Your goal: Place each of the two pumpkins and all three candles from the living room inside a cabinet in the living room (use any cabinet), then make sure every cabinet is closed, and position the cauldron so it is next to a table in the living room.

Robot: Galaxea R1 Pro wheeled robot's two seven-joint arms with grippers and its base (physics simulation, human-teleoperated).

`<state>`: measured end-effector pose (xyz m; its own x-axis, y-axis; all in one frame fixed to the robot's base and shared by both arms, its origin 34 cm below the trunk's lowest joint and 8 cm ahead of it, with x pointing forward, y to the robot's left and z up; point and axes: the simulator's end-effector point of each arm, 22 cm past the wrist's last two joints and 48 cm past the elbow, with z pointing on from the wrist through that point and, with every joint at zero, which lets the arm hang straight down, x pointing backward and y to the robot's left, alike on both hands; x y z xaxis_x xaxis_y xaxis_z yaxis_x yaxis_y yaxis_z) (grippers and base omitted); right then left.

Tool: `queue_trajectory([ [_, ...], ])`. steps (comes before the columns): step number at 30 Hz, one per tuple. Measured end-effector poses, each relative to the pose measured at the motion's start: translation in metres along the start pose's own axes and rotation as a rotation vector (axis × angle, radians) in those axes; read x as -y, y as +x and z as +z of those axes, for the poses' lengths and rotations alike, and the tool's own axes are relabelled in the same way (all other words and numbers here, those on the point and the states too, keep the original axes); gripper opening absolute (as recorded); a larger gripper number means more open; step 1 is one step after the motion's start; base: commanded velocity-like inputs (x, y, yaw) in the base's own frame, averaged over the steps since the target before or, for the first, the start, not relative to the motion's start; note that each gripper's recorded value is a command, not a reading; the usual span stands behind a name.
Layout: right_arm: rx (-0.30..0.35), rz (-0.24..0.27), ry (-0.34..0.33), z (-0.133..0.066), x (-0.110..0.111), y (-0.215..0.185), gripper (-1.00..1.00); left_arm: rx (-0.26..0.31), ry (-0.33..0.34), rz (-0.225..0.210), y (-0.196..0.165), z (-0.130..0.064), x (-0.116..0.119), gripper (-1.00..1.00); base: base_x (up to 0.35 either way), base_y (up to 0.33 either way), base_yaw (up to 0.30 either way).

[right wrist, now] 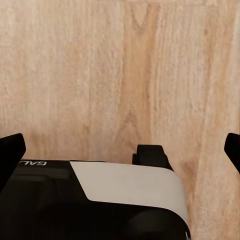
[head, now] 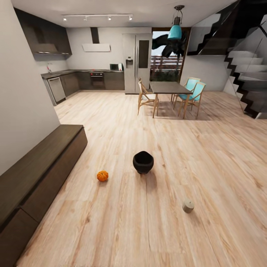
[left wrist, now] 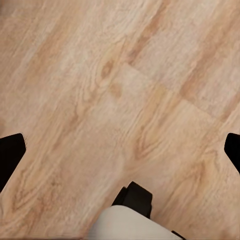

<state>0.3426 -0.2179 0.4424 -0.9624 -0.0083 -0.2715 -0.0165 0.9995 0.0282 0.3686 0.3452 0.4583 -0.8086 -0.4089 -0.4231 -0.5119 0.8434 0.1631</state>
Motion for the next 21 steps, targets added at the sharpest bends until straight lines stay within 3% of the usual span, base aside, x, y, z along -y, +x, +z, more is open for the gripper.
queue_trajectory([
  [21, -0.018, -0.008, -0.001, 0.002, 0.000, 0.009, 1.00, -0.033, -0.016, 0.014, 0.016, 0.002, -0.007, 1.00, 0.000, 0.000, 0.196],
])
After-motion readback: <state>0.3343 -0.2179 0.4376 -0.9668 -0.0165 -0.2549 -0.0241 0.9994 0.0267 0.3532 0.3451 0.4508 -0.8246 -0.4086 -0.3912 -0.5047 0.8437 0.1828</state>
